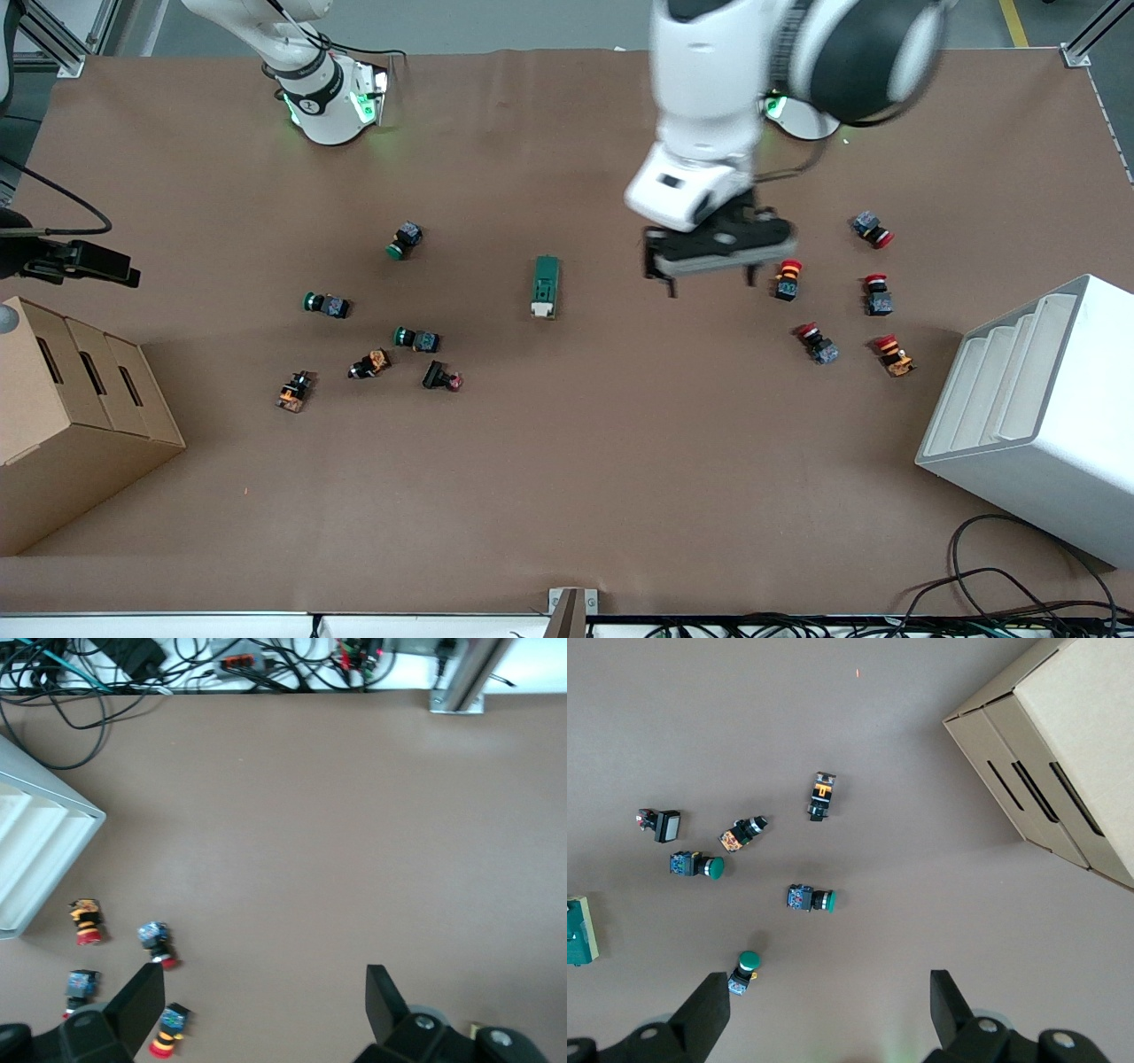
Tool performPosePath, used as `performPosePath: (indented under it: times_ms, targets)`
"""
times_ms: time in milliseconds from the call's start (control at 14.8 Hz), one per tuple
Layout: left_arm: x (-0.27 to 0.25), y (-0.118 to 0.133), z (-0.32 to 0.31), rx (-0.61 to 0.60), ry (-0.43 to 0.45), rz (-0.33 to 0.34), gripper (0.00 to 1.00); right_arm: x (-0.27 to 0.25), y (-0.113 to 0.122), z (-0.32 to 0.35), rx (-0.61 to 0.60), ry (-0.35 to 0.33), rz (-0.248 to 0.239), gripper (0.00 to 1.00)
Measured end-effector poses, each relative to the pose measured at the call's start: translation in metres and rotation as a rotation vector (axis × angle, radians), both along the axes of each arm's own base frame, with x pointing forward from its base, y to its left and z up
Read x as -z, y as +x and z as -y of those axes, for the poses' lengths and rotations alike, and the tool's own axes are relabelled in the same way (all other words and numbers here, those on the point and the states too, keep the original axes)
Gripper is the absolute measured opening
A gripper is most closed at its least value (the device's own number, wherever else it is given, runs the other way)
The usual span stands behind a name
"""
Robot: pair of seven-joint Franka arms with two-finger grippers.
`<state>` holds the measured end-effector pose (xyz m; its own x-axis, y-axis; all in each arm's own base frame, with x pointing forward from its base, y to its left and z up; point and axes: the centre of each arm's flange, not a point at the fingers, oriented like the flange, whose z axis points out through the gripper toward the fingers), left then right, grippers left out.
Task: Close load switch with both arms
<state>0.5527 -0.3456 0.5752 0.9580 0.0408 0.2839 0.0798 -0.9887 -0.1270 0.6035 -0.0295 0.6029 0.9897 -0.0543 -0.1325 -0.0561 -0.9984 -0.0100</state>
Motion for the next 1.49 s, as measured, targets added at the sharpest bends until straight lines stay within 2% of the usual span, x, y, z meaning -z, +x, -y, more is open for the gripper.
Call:
performPosePath:
  times_ms: [203,407,746,1017,1288,1492]
  targets:
    - [-0.021,0.021,-0.061,0.045,-0.048,-0.051,1.00,-0.004,-0.002,-0.004,-0.007,0.001,0.003,1.00]
    - [-0.046,0.024,-0.129,0.130,-0.079,-0.112,1.00,-0.007,-0.005,-0.003,-0.006,0.001,0.001,1.00]
    - [-0.063,-0.006,-0.219,0.174,-0.079,-0.199,1.00,-0.013,-0.009,-0.005,-0.006,-0.004,0.000,1.00]
    - [-0.067,-0.026,-0.265,0.204,-0.080,-0.224,1.00,-0.023,-0.017,-0.004,-0.004,-0.006,-0.002,1.00]
    - [-0.070,-0.049,-0.277,0.203,-0.082,-0.225,1.00,-0.028,-0.034,-0.007,-0.008,-0.004,-0.004,1.00]
    - [-0.072,-0.054,-0.276,0.204,-0.116,-0.228,1.00,-0.030,-0.055,-0.008,-0.010,-0.002,0.016,1.00]
